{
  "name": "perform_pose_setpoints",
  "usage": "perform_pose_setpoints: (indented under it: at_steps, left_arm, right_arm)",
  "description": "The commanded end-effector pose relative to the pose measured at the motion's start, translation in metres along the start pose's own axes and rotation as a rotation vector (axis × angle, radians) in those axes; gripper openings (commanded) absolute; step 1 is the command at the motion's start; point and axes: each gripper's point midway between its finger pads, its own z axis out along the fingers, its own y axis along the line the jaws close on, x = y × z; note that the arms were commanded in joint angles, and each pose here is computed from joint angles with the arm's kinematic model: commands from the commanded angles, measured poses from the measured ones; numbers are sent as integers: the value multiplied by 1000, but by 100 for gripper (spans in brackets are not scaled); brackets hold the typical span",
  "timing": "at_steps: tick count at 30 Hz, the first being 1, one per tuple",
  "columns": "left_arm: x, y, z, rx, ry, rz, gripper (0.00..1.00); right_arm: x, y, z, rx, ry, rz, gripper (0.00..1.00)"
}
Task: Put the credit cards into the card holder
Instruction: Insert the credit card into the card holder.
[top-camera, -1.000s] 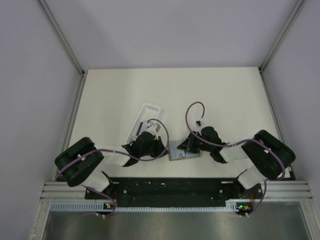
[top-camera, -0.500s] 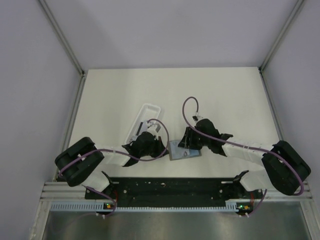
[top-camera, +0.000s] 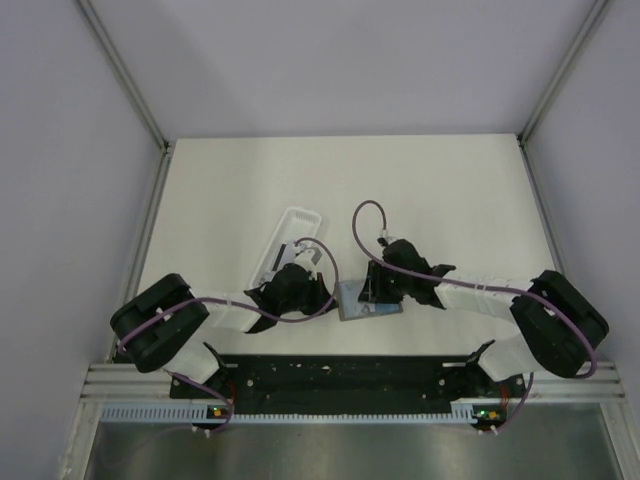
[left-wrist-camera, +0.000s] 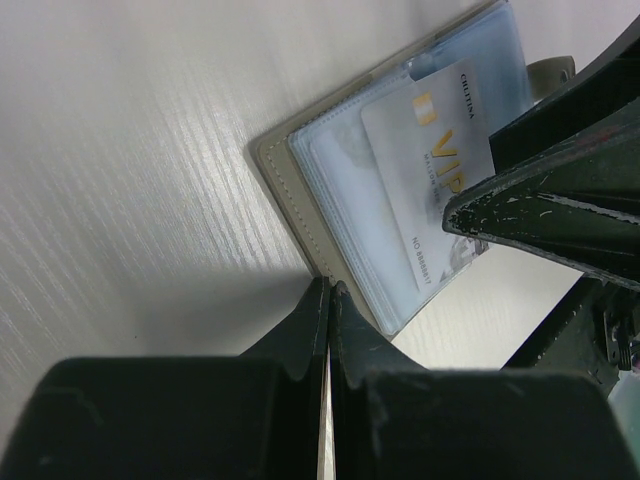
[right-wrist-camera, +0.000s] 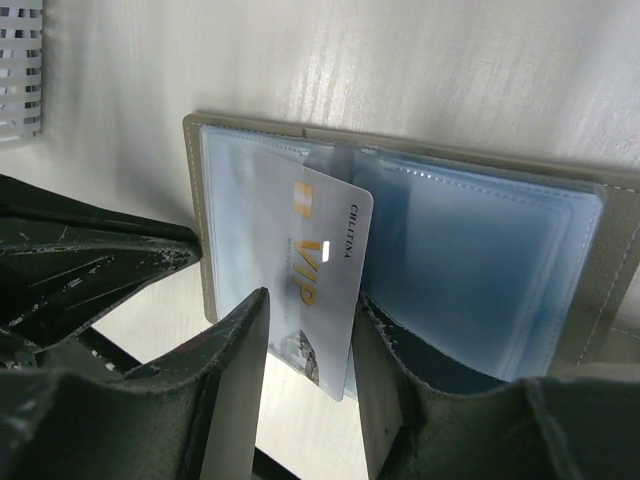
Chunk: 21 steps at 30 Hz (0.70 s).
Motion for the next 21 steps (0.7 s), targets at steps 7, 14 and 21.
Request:
perform_pose_setpoints:
  at_steps: [7, 14, 21]
  left_arm:
    - [2, -1, 3, 7, 15, 8, 0]
    - [2, -2, 3, 9, 14, 14, 0]
    - [1, -2, 1, 6, 9, 13, 0]
  right_arm:
    - [1, 34, 13, -73, 28, -70, 42]
    - [7, 45, 17, -75, 58, -111, 44]
    - [-15, 43, -4, -12, -28, -163, 46]
